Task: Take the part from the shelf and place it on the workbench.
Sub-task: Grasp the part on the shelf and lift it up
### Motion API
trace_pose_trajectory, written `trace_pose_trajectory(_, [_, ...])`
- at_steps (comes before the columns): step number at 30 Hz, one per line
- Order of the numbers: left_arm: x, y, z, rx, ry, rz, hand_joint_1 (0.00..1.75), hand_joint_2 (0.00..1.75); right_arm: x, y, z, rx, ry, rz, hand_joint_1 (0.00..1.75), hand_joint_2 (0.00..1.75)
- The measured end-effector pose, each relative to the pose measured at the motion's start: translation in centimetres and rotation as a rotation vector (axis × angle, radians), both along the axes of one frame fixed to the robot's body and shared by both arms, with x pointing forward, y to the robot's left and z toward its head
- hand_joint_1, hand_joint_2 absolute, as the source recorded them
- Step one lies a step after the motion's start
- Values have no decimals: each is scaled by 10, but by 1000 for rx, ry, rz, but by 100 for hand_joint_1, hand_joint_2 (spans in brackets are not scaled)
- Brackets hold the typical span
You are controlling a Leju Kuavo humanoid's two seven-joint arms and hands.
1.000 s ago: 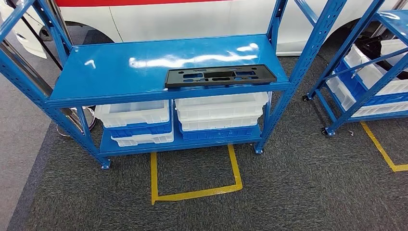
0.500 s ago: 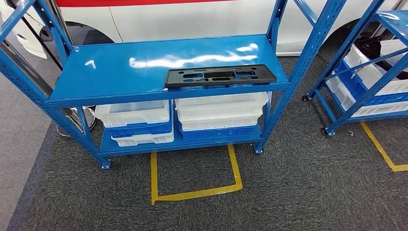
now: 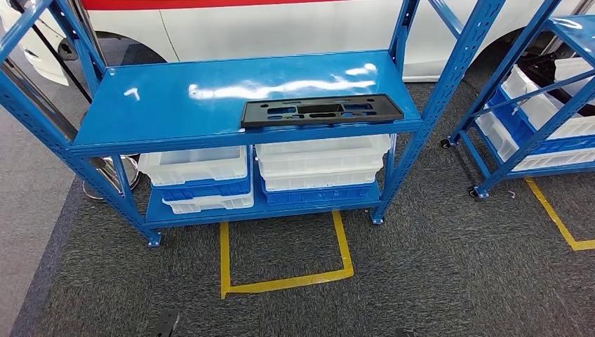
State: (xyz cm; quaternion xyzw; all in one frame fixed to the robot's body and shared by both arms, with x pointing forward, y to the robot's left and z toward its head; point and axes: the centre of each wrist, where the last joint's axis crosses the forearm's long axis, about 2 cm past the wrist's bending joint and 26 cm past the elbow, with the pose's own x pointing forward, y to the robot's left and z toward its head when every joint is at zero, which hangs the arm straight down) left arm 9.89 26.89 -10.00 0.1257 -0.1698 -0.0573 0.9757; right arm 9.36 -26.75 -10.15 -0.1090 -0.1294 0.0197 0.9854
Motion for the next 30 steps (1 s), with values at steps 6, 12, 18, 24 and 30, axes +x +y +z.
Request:
trace_pose_trajectory(6, [5,-3,1,7,-4,-14,0,175,4,3,1,-6,2,0,0,175])
trace_pose_trajectory(12, [7,-4,1,3,-7,-18,0,175,12,3,3,-14,-31,5,0,175])
trace_pose_trajectory(18, [8,-4,2,-1,-13,-28,0,175,34,-1,8,-28,-132,22,0,175])
trace_pose_trajectory(24, [10,-5,2,-6,-17,-48,0,175,70,-4,19,-34,-323,71,0,175])
trace_pose_trajectory(30, [14,-7,3,-16,-21,-87,0,175,160,-1,62,-34,-697,222,0,175])
